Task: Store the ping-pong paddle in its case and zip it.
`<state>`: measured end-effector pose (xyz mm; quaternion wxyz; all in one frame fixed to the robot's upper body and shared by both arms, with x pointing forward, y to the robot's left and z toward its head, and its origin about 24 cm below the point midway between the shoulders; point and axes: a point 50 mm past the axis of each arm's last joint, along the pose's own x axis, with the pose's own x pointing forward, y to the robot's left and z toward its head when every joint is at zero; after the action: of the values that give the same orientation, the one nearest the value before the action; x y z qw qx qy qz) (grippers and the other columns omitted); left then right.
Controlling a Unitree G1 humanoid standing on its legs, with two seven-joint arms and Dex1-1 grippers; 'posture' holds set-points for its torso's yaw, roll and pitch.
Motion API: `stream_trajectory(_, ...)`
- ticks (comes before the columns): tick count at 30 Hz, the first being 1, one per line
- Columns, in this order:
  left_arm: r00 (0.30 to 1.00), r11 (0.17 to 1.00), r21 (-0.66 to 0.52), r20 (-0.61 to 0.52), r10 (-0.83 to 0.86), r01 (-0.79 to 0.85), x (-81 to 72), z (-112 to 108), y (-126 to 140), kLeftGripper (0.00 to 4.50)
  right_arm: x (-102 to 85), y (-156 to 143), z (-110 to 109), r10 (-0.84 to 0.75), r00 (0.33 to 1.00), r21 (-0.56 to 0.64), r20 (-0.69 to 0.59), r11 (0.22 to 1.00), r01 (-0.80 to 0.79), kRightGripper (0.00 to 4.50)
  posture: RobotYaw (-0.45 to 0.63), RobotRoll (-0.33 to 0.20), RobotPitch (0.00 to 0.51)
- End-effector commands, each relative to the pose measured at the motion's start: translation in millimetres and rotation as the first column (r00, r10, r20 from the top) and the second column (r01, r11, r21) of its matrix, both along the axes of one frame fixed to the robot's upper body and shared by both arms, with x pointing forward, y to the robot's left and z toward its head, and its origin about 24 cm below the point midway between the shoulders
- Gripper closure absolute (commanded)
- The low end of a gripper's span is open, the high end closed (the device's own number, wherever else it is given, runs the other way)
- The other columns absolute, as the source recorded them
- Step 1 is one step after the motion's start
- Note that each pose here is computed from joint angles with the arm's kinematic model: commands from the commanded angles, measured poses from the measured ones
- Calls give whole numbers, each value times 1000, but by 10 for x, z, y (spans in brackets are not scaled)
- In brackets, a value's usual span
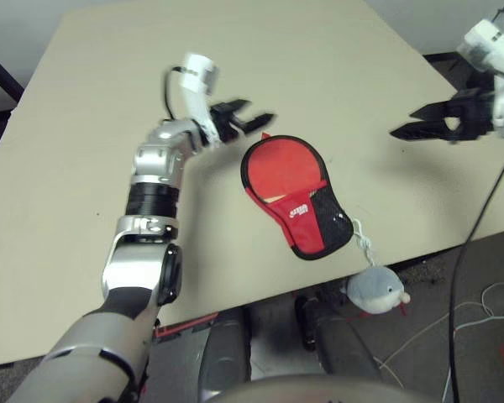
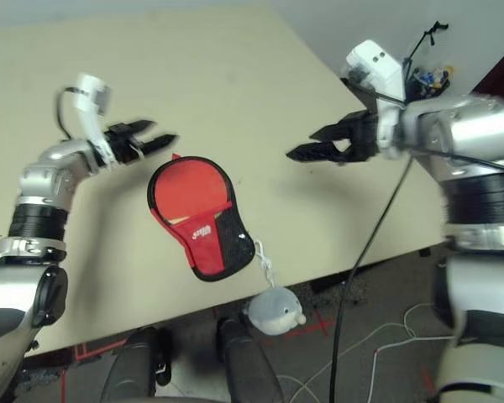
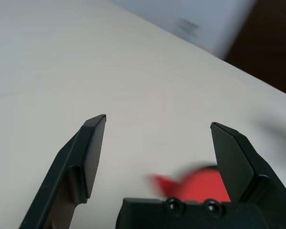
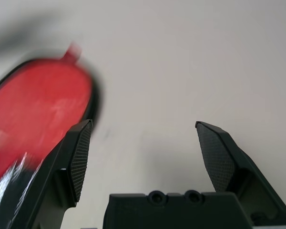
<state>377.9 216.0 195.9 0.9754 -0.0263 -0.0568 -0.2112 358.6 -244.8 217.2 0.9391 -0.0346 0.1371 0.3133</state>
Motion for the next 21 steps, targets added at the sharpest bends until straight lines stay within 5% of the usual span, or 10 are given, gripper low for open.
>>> stream_trajectory(1,973,974,-36,54,226,-224,-95,-126,289,0,101,-133,-156,-202,971,87,127,978,192,24,-20,0,180)
stream_trajectory(8,877,884,-57,115,467,-464,-438,-426,580,0,251,-215,-488,-402,885,150,235,915,376,24,-13,0,185)
stream_trajectory(21,650,665,-13,195,734,-747,-1022,-716,891,0,264,-343,-856,-564,821,222,83,814,537,24,50,0,185)
